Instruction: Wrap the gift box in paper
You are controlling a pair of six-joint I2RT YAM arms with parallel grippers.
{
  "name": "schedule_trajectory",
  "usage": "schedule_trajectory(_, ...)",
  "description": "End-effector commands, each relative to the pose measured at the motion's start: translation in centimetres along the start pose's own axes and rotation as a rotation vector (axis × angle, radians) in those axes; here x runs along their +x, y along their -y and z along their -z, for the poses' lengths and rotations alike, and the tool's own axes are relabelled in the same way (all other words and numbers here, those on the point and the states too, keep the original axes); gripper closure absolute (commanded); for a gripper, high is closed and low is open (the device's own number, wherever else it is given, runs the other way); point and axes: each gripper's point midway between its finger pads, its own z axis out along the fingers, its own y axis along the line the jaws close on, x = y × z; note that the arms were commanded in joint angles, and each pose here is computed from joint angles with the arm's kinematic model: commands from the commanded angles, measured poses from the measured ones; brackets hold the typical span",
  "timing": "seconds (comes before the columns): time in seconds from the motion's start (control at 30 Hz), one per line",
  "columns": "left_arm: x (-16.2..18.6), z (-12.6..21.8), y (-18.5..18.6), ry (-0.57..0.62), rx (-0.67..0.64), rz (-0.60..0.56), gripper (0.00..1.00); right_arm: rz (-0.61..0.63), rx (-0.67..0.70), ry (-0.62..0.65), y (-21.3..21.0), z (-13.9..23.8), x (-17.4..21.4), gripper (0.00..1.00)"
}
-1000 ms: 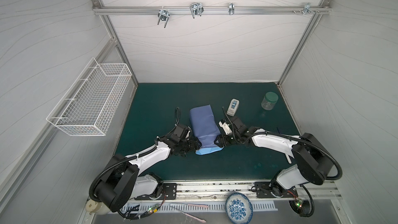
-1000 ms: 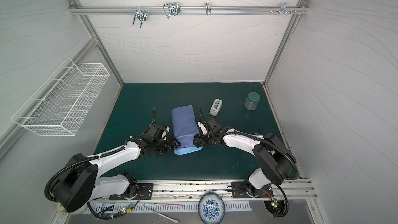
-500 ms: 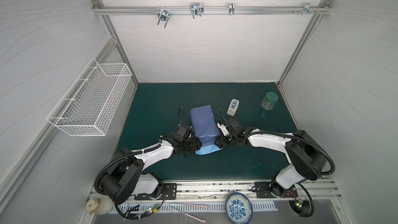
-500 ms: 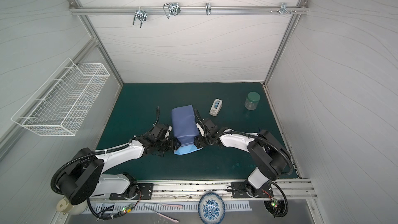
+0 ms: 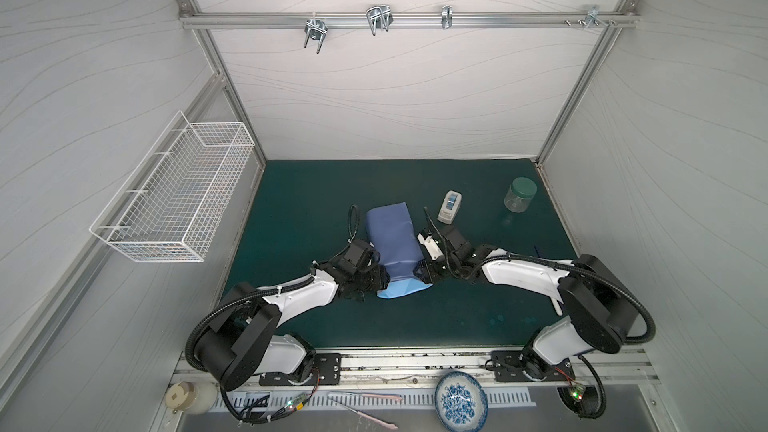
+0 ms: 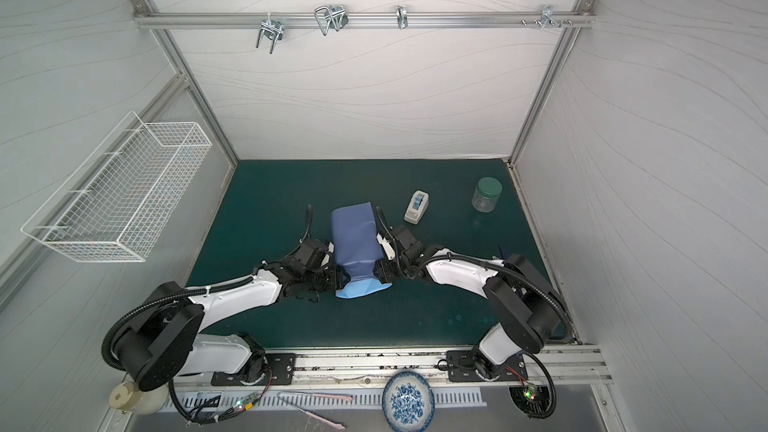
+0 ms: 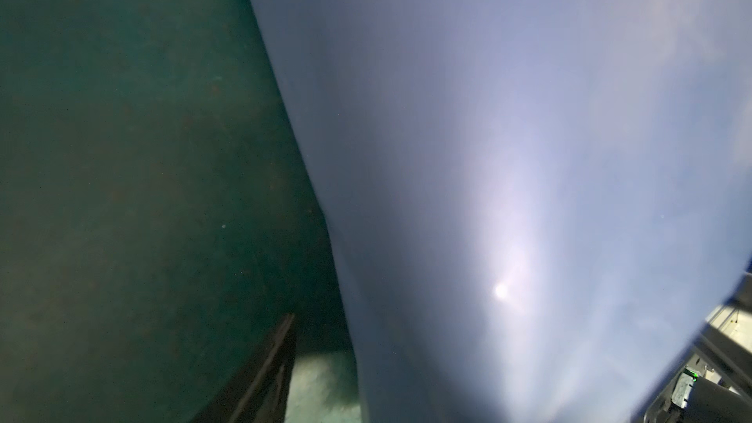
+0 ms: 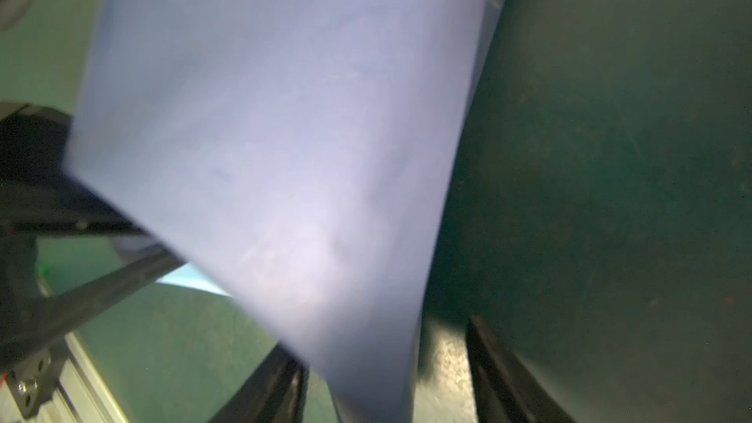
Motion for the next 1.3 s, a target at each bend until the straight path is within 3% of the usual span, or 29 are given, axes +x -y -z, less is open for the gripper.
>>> schedule_trajectory(0.0,-1.2,0.3,0.8,0.056,0.004,-0.026,0.37,0.026,0.022,0.022,0.2,-0.7,-0.7,0.46)
schedule_trajectory(0.3,-2.1,1.9,0.9,0.169,-0.082,-0.110,0.38,0.019,0.040,0.046,0.6,-1.2,-0.4,0.55)
schedule_trajectory(0.77,-2.2,1.1,1.6,0.223,-0.159,-0.162,0.59,0.008,0.088,0.058,0.8,-1.4,0.0,0.63)
schedule_trajectory(1.0,-2.4,0.9,0.7,0.266,-0.230,-0.167,0.65,-0.003,0.131,0.078,1.0,-1.4,0.0,0.68)
schedule_trajectory(1.27,-2.0,0.2,0.7,0.262,-0.224,-0.146,0.70,-0.017,0.139,0.101,0.9,-1.5,-0.3,0.73)
